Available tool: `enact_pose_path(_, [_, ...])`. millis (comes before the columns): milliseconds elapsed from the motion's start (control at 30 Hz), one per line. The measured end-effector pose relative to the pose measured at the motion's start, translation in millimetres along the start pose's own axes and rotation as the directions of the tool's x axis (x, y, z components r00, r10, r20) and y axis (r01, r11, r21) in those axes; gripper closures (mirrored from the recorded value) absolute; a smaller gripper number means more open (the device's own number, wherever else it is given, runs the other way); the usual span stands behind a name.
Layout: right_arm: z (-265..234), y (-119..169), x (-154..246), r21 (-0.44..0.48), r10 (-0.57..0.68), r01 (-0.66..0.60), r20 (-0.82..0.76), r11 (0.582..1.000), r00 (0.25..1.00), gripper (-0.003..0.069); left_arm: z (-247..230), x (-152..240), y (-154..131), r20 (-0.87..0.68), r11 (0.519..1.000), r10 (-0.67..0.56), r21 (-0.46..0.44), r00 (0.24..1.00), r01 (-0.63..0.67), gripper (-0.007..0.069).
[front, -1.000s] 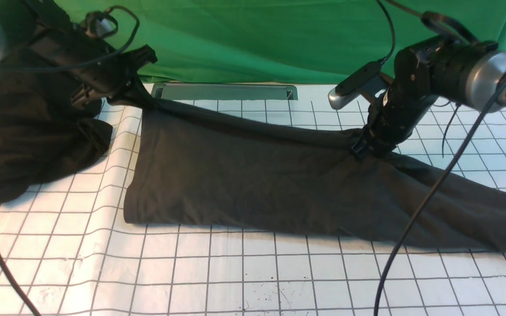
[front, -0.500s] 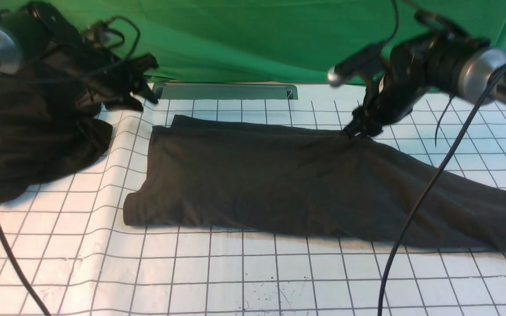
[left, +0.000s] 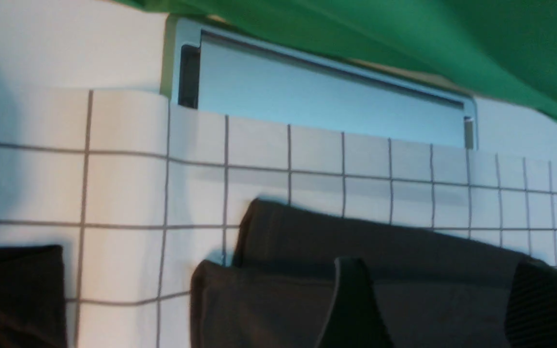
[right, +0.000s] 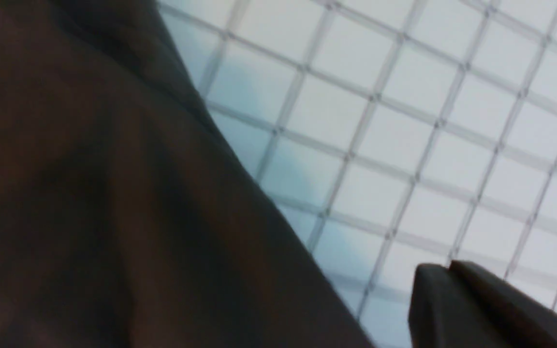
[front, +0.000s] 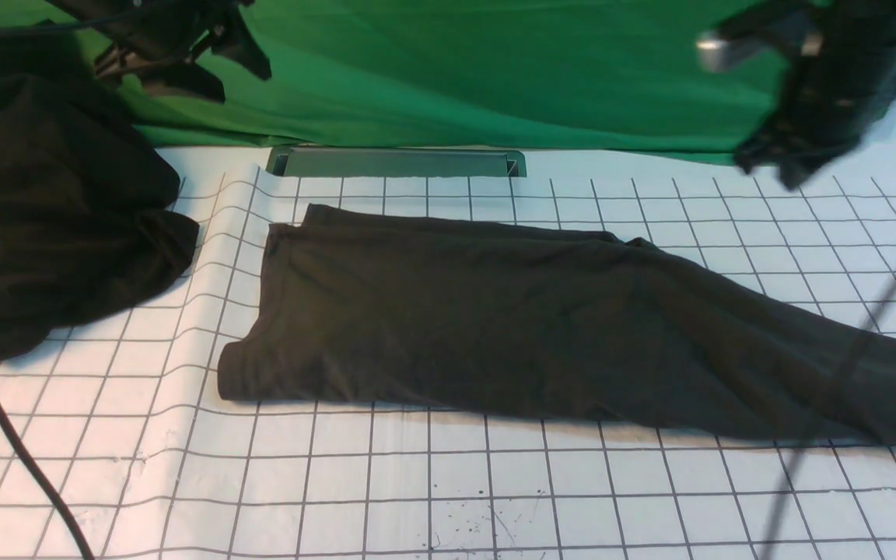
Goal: Fold a long-sleeved shirt over a white checkered tablecloth.
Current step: 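Pull the folded dark garment lengthwise by its ends to straighten it flat on the table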
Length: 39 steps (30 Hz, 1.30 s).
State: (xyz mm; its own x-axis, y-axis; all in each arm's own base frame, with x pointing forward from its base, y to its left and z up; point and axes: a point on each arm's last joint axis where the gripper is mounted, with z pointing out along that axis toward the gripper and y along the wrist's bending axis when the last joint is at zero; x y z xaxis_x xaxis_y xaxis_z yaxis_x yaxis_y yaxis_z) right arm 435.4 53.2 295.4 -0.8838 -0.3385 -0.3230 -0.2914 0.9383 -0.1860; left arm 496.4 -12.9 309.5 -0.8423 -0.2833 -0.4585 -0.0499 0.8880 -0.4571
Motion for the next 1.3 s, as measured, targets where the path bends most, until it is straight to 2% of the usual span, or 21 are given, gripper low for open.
enact_pose_path(67, [-12.4,-28.4,38.3,-0.017,0.105,-0.106,-0.056,0.994,0.993,0.0659,0.5,4.3,3.5,-0.05,0.999,0.028,-0.034,0.998,-0.03,0.0319])
enact_pose_path(167, [-17.4,-49.6,72.6,-0.016,0.199,-0.202,-0.103,0.979,0.975,0.0653,0.4,5.6,4.5,-0.065,0.998,0.05,-0.043,0.997,-0.053,0.0387])
enact_pose_path(200, [-17.2,-67.3,100.2,-0.006,0.294,-0.297,-0.127,0.955,0.947,0.0616,0.3,5.9,4.2,-0.068,0.997,0.055,-0.04,0.996,-0.058,0.044])
enact_pose_path(300, [-17.5,-91.2,134.4,-0.002,0.423,-0.427,-0.129,0.904,0.897,0.0457,0.2,6.0,2.8,-0.069,0.998,0.059,-0.025,0.996,-0.061,0.0502])
enact_pose_path(367, [-7.7,-103.9,153.4,-0.029,0.513,-0.521,-0.137,0.853,0.847,0.0256,0.0,5.9,1.5,-0.068,0.998,0.056,-0.012,0.996,-0.057,0.0526])
enact_pose_path(400, [-5.8,-105.0,155.9,-0.035,0.524,-0.534,-0.142,0.845,0.84,0.0224,0.0,6.0,1.4,-0.068,0.998,0.055,-0.011,0.996,-0.056,0.0529])
enact_pose_path(467, [5.8,-108.6,162.7,-0.056,0.56,-0.573,-0.153,0.817,0.814,0.0102,0.2,6.0,1.4,-0.069,0.998,0.055,-0.01,0.996,-0.056,0.0531])
enact_pose_path(533, [21.4,-109.1,165.0,-0.068,0.573,-0.589,-0.166,0.805,0.803,0.0056,0.2,6.0,1.3,-0.069,0.998,0.055,-0.009,0.996,-0.056,0.053])
enact_pose_path(600, [40.0,-109.5,164.9,-0.076,0.579,-0.597,-0.174,0.798,0.796,0.0041,0.3,6.1,0.8,-0.069,0.998,0.056,-0.008,0.996,-0.056,0.0526])
enact_pose_path(800, [85.9,-112.8,164.6,-0.075,0.591,-0.611,-0.187,0.788,0.785,0.0078,0.3,6.1,0.8,-0.069,0.998,0.057,-0.008,0.996,-0.057,0.051])
enact_pose_path(933, [108.5,-111.9,167.1,-0.081,0.589,-0.614,-0.21,0.785,0.78,0.0148,0.3,6.1,0.8,-0.069,0.998,0.058,-0.007,0.996,-0.059,0.0502])
enact_pose_path(967, [112.0,-110.6,166.2,-0.1,0.587,-0.615,-0.213,0.782,0.781,0.023,0.3,6.1,0.8,-0.069,0.998,0.058,-0.007,0.996,-0.059,0.05])
enact_pose_path(1000, [112.4,-110.1,166.0,-0.106,0.585,-0.614,-0.213,0.782,0.782,0.0244,0.3,6.1,0.8,-0.069,0.998,0.058,-0.007,0.996,-0.059,0.05])
enact_pose_path(1033, [112.5,-109.3,165.1,-0.12,0.581,-0.611,-0.211,0.782,0.786,0.0326,0.3,6.1,0.8,-0.069,0.998,0.058,-0.007,0.996,-0.059,0.0497])
enact_pose_path(1100, [112.7,-106.5,162.9,-0.164,0.562,-0.595,-0.21,0.787,0.8,0.0537,0.3,6.1,0.7,-0.069,0.998,0.058,-0.006,0.996,-0.059,0.0495])
enact_pose_path(1167, [112.0,-107.1,162.2,-0.171,0.545,-0.578,-0.205,0.798,0.813,0.0588,0.3,6.2,-0.3,-0.069,0.999,0.054,0.005,0.996,-0.054,0.0494])
enact_pose_path(1300, [103.0,-120.0,164.4,-0.153,0.552,-0.582,-0.2,0.798,0.809,0.0588,-9.9,8.5,-7.1,-0.066,0.999,0.04,0.037,0.997,-0.038,0.0491])
